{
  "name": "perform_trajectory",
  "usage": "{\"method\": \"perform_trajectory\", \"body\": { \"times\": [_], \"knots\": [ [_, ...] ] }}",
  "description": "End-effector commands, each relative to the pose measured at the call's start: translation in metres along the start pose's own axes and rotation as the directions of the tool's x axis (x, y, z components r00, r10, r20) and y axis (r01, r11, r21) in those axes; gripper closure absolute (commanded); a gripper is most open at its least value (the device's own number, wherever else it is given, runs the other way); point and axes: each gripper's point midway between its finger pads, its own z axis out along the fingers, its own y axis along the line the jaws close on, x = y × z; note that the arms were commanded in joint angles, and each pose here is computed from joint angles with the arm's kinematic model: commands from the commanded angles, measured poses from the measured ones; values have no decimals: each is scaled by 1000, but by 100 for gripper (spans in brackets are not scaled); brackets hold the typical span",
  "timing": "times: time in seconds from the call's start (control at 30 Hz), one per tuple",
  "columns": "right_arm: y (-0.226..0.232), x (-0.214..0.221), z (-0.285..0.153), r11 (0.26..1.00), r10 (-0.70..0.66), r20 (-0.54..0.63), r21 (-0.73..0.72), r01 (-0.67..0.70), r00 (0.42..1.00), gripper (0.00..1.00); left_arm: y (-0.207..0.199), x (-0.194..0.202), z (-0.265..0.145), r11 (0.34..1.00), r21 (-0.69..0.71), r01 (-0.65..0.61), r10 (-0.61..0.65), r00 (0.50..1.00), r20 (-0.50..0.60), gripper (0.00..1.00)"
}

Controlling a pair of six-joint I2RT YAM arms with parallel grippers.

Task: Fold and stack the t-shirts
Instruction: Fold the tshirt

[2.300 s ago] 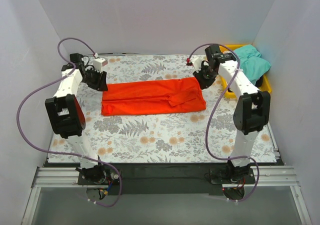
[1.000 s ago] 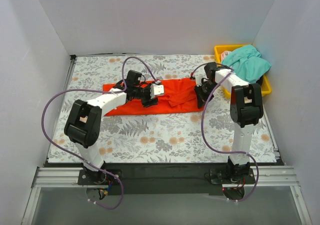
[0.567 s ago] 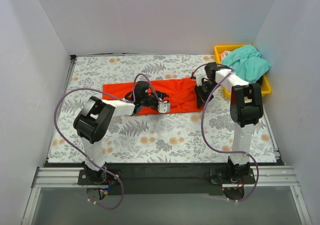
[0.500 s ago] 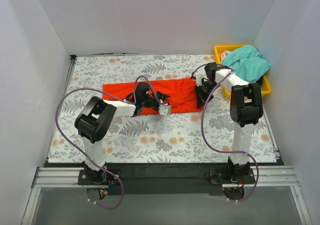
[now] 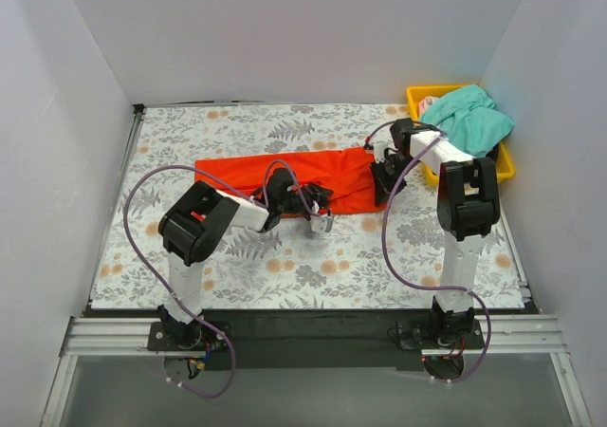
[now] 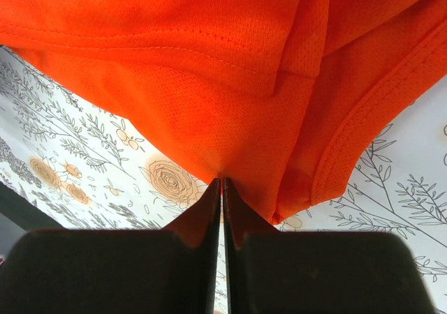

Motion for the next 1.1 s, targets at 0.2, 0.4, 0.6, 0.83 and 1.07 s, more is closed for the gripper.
{"method": "perform_trajectory", "body": {
  "times": [0.2,0.4,0.6,0.83,1.07],
  "knots": [
    [-2,0,-2,1000,7,-1,-4,-7,1000,93,44,3,2,990,-140,10,-15,999,-38,88],
    [-5,5,-3,1000,4,-12,11,-4,1000,94,63,22,3,964,-220,151,-175,981,-90,100],
    [-6,9,-1,1000,2,-24,18,-2,1000,94,57,57,12,894,-237,380,-422,891,-164,98],
    [-7,11,-2,1000,0,-28,26,1,1000,94,42,85,11,807,-223,547,-589,774,-234,83],
    [-8,10,-5,999,-11,-23,41,12,1000,95,57,108,-10,675,-337,656,-735,639,-229,79]
  ]
}}
